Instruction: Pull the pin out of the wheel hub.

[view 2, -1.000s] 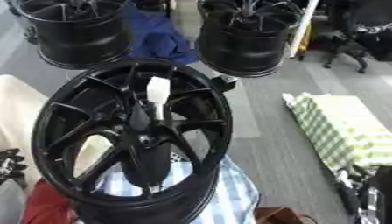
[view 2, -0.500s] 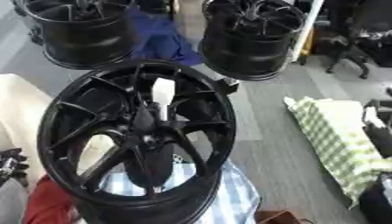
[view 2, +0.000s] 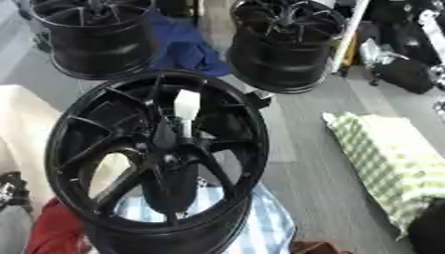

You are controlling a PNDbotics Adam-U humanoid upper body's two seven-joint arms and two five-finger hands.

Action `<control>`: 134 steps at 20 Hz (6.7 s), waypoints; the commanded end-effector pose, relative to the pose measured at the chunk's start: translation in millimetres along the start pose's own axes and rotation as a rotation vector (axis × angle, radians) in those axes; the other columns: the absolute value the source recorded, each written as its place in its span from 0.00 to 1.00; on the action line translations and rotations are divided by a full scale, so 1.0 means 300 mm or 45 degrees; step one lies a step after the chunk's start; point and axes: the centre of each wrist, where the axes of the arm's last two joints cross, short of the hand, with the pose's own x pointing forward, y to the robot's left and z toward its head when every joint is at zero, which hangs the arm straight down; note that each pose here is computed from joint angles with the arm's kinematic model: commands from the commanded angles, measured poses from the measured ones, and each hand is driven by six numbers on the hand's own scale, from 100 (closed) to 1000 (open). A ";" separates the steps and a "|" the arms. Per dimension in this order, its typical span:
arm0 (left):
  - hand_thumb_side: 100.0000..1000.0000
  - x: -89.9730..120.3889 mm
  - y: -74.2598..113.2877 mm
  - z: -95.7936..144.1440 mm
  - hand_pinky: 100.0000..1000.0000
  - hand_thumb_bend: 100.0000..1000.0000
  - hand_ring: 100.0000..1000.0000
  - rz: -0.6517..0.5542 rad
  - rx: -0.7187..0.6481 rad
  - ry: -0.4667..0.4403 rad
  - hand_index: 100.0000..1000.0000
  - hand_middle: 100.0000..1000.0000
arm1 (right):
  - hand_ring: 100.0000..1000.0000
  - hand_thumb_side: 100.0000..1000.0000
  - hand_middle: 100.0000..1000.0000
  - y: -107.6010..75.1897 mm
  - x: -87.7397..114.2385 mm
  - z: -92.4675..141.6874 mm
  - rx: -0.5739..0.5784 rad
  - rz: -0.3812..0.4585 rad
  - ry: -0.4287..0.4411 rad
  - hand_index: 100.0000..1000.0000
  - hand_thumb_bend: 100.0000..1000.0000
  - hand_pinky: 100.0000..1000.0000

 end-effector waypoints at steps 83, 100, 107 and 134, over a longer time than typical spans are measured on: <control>0.47 0.057 -0.031 -0.040 0.59 0.00 0.62 -0.010 -0.086 -0.067 0.78 0.59 | 0.66 0.54 0.71 0.462 0.124 -0.552 1.395 0.085 -0.259 0.93 0.00 0.63; 0.46 0.061 -0.040 -0.045 0.59 0.00 0.62 -0.003 -0.097 -0.069 0.78 0.60 | 0.43 0.32 0.42 0.418 0.168 -0.578 1.236 0.075 -0.340 0.80 0.00 0.40; 0.47 0.057 -0.043 -0.042 0.59 0.00 0.62 0.001 -0.100 -0.061 0.78 0.60 | 0.42 0.30 0.41 0.323 0.182 -0.614 1.154 0.076 -0.363 0.79 0.00 0.39; 0.46 0.024 0.036 0.007 0.59 0.00 0.63 0.010 0.047 -0.021 0.78 0.60 | 0.50 0.26 0.49 -0.235 -0.299 -0.035 0.592 -0.016 0.552 0.83 0.00 0.54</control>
